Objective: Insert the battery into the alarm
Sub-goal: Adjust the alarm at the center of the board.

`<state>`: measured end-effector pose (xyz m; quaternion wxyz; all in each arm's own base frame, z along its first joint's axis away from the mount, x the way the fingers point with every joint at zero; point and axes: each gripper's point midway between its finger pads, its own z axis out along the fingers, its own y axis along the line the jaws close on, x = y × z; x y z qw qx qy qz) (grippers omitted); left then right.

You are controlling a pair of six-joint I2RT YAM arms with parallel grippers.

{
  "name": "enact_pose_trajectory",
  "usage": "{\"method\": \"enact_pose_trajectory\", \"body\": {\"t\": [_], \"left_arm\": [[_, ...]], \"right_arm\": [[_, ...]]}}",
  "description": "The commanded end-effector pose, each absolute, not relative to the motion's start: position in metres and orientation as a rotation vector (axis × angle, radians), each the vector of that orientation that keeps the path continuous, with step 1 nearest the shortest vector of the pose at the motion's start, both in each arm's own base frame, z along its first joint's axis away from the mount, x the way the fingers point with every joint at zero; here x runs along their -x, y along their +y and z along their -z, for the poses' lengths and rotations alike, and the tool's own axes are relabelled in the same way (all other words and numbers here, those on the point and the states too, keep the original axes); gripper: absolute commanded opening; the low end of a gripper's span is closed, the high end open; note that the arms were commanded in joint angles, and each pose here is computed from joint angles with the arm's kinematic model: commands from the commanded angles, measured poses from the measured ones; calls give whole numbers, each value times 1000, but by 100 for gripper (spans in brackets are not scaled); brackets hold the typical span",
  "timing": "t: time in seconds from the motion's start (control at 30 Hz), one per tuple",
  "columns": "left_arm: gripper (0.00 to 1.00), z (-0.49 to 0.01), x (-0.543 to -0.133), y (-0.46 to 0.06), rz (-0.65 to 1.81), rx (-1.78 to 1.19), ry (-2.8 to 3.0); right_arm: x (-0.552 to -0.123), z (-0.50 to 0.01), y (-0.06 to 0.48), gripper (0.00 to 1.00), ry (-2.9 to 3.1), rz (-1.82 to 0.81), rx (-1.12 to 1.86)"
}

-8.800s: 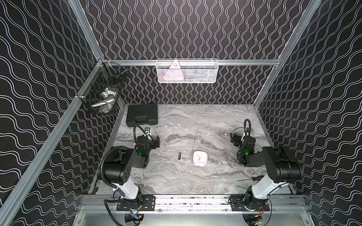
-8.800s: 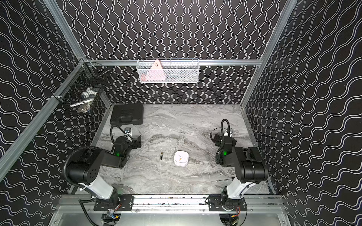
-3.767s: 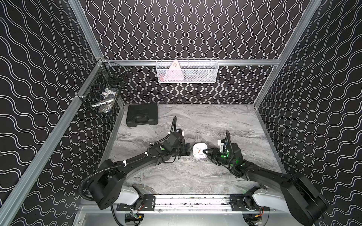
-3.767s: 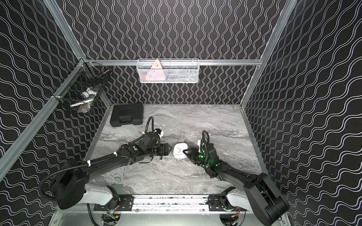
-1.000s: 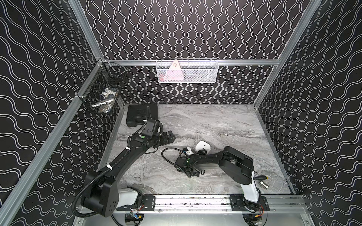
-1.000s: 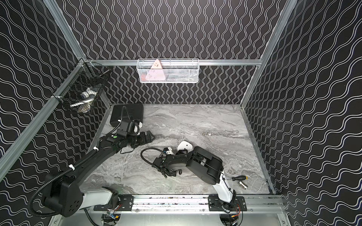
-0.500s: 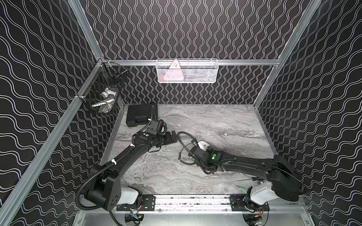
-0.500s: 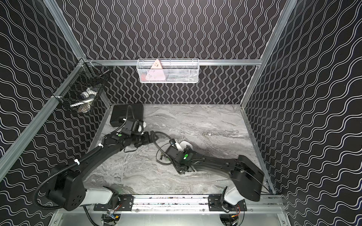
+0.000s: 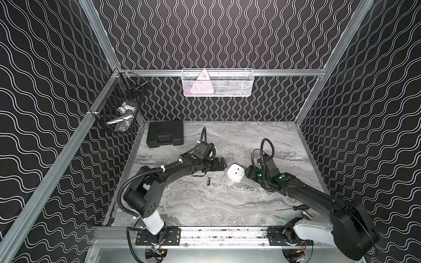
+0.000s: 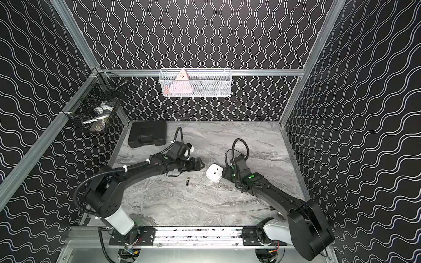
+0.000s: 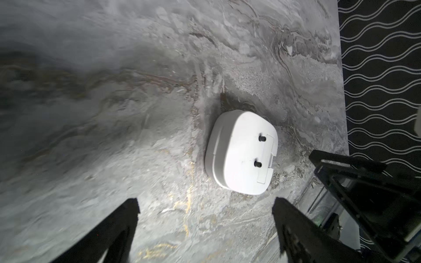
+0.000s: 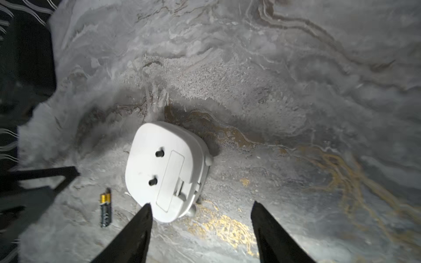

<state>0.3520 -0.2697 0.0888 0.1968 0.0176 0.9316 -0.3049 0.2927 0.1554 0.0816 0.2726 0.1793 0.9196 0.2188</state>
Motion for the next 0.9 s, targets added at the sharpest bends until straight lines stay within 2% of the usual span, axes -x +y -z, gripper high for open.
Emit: {"method": "enact_pose_trajectory", "body": {"t": [0.0,0.2,0.27,0.4,0.5,0.67,0.87], "left_arm": [[93,-87,-364,-291,954,-79,2566],[93,-61,-382,-298,912,-111,2581],[93,-55,-385,-302,925,-118,2583],[95,-48,-382,-307,970,-119,2592],[96,-48,-379,-295,904,-90,2603],[94,-55,-377,-270,915,35,2570],[89,-48,-366,-259,965,98,2601]], "right_arm": [[-307,-94,182,69,2417,-942,-610],[-320,-73,185,69,2466,-1017,-660],[-323,-67,184,66,2483,-992,-649],[-327,-55,188,62,2512,-1023,-660],[-329,-50,192,62,2524,-1039,-647],[-336,-47,208,59,2591,-1080,-517],[-341,-45,233,47,2681,-1186,-313]]}}
